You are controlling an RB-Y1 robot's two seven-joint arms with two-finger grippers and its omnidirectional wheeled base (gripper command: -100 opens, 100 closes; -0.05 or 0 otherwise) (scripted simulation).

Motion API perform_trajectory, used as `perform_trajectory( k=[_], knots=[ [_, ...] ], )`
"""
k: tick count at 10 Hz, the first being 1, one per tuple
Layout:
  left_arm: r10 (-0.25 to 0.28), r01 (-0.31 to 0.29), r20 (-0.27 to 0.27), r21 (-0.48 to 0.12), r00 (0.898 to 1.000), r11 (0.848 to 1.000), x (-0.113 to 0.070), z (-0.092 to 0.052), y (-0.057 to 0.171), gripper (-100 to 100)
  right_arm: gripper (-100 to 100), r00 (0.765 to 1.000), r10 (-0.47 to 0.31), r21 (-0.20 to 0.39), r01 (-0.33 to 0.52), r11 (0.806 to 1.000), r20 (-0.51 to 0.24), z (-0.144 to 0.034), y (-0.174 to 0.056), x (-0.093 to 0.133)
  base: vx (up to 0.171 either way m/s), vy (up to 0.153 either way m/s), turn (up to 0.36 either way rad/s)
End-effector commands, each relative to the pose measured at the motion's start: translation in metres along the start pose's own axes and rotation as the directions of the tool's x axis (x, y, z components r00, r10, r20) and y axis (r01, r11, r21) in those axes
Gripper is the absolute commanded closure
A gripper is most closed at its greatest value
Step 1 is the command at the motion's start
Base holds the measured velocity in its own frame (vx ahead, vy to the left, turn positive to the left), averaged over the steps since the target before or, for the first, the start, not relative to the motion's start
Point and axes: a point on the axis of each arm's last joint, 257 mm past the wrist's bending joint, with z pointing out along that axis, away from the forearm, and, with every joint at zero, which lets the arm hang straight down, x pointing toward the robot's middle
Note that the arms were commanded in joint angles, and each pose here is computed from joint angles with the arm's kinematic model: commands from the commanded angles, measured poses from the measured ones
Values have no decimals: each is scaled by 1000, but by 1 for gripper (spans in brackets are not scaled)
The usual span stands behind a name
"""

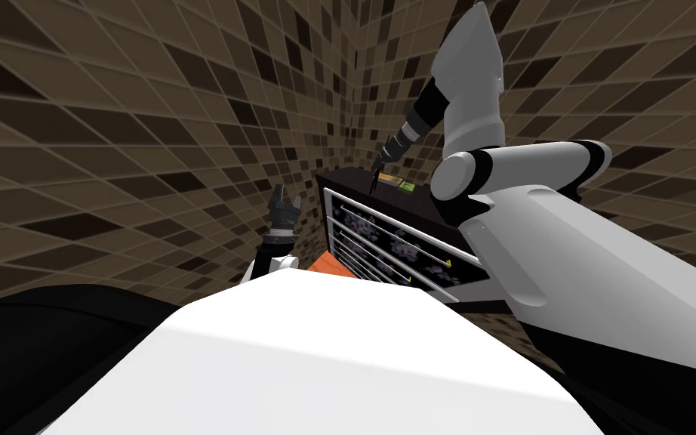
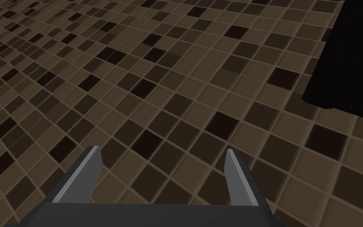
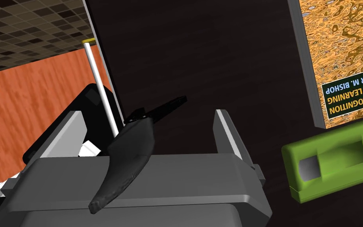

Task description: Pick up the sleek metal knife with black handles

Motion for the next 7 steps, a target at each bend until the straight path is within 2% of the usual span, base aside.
perform_trajectory(
  k=[1, 2, 6, 7],
  knots=[
    [0, 0, 0, 0, 1000, 1000, 0, 0, 0, 0, -100, 1000, 0, 0, 0, 1000, 0, 0, 0, 0, -6, 18, -7],
    [0, 0, 0, 0, 1000, 1000, 0, 0, 0, 0, 100, 1000, -1, -2, 1, 1000, -3, 1, 1, 1, 0, 0, 0],
    [0, 0, 0, 0, 1000, 1000, 0, 0, 0, 0, 100, 1000, 2, -1, -2, 1000, -3, 0, 1, 0, 0, 0, 0],
    [0, 0, 0, 0, 1000, 1000, 0, 0, 0, 0, 0, 1000, 2, -1, -2, 1000, -3, 0, 1, 0, 0, 0, 0]
  ],
)
